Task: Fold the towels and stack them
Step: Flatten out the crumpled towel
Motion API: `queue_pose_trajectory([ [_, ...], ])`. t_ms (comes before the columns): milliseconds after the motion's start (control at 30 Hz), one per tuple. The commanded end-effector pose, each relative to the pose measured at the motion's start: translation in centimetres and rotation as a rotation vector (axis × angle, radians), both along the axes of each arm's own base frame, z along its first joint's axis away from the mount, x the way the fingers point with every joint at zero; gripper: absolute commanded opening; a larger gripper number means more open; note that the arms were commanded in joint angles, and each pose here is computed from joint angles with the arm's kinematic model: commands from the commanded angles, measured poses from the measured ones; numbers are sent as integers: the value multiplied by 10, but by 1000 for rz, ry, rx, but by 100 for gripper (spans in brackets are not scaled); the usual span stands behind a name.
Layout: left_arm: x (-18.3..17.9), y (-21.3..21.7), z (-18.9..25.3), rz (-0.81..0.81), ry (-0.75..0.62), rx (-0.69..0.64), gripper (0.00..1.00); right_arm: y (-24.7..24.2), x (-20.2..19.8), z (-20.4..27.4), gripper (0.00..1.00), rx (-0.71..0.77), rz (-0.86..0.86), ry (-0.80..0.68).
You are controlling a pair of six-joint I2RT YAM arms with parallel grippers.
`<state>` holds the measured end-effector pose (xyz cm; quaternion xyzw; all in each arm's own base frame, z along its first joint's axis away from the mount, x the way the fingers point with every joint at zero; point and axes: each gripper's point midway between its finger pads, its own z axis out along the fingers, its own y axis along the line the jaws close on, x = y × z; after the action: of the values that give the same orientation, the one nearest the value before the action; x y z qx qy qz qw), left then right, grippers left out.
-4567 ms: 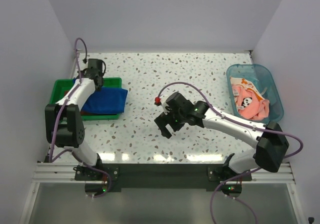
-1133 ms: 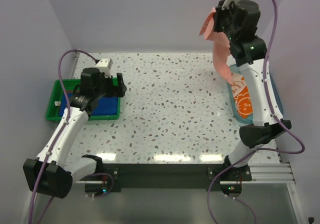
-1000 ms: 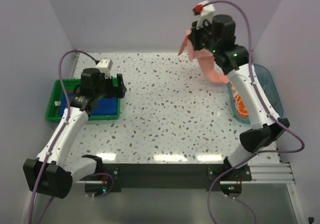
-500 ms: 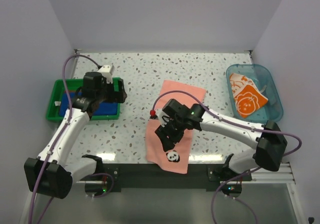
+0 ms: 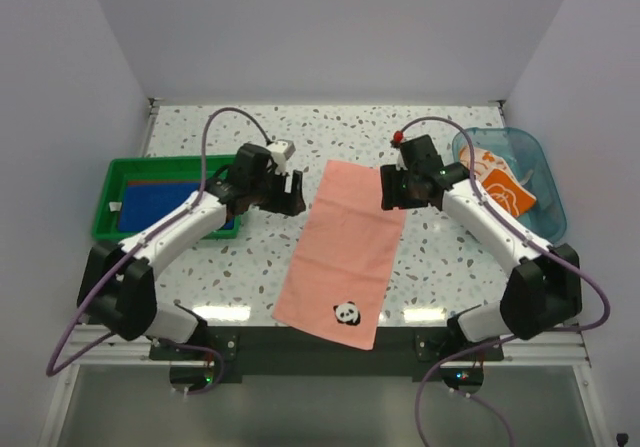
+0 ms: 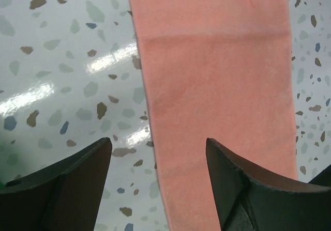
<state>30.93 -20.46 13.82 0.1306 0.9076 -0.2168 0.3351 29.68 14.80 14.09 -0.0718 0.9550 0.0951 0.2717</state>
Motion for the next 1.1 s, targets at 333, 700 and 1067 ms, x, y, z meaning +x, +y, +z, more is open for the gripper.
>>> queue_pose_trajectory([
  [333,22,-90,-61,-70,115,-45,52,-24,111,-66,39,-78,-136,-21],
  [700,-27,-73,-106,98,272,-107,45,3,130,-112,38,-49,-24,75],
  [1067,-44,-46,-69,250,182,-143,50,53,139,-96,43,-52,204,55],
])
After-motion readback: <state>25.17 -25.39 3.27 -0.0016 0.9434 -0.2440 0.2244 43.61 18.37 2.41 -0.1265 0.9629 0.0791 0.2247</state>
